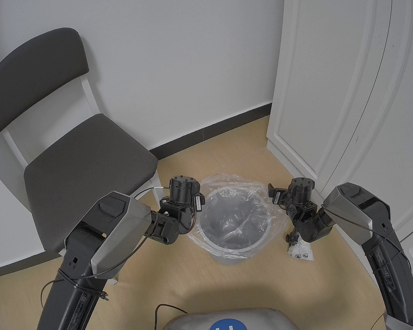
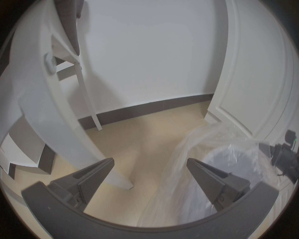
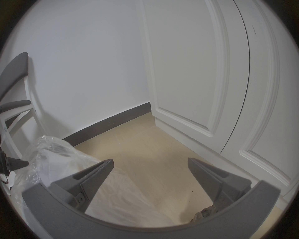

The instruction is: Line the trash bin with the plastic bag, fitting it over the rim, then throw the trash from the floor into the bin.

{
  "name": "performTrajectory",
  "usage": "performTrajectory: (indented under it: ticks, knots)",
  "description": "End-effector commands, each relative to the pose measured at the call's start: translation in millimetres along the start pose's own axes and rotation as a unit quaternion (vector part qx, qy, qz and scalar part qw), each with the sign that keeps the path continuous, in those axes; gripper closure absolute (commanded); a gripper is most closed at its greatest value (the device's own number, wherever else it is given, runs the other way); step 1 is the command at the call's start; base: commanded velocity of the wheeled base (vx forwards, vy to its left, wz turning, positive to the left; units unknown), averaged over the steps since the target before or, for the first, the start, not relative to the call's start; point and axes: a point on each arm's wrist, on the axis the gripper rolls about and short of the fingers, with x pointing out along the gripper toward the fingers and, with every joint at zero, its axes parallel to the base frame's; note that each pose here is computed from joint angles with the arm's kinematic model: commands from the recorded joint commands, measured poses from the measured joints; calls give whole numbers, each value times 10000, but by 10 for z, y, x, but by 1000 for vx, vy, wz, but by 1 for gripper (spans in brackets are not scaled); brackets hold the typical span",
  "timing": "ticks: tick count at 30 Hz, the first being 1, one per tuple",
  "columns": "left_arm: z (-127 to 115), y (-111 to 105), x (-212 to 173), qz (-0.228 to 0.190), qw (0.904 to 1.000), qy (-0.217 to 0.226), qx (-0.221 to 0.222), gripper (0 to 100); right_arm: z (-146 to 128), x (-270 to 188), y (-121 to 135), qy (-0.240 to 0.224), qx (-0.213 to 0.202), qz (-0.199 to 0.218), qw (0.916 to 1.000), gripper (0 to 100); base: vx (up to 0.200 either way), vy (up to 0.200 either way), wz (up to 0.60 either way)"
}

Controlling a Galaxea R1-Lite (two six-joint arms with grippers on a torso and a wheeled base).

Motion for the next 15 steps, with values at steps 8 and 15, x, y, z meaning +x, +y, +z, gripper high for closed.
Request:
performTrajectory:
  ticks: [8, 15]
  knots:
    - [-140, -33, 230, 214, 9997, -101, -39, 0, -66, 147, -58, -183, 129, -42, 9997, 0, 0, 0, 0]
    - [-280, 36, 326, 481, 9988, 17, 35, 0, -157, 161, -99, -10, 104, -105, 9999, 0, 0, 0, 0]
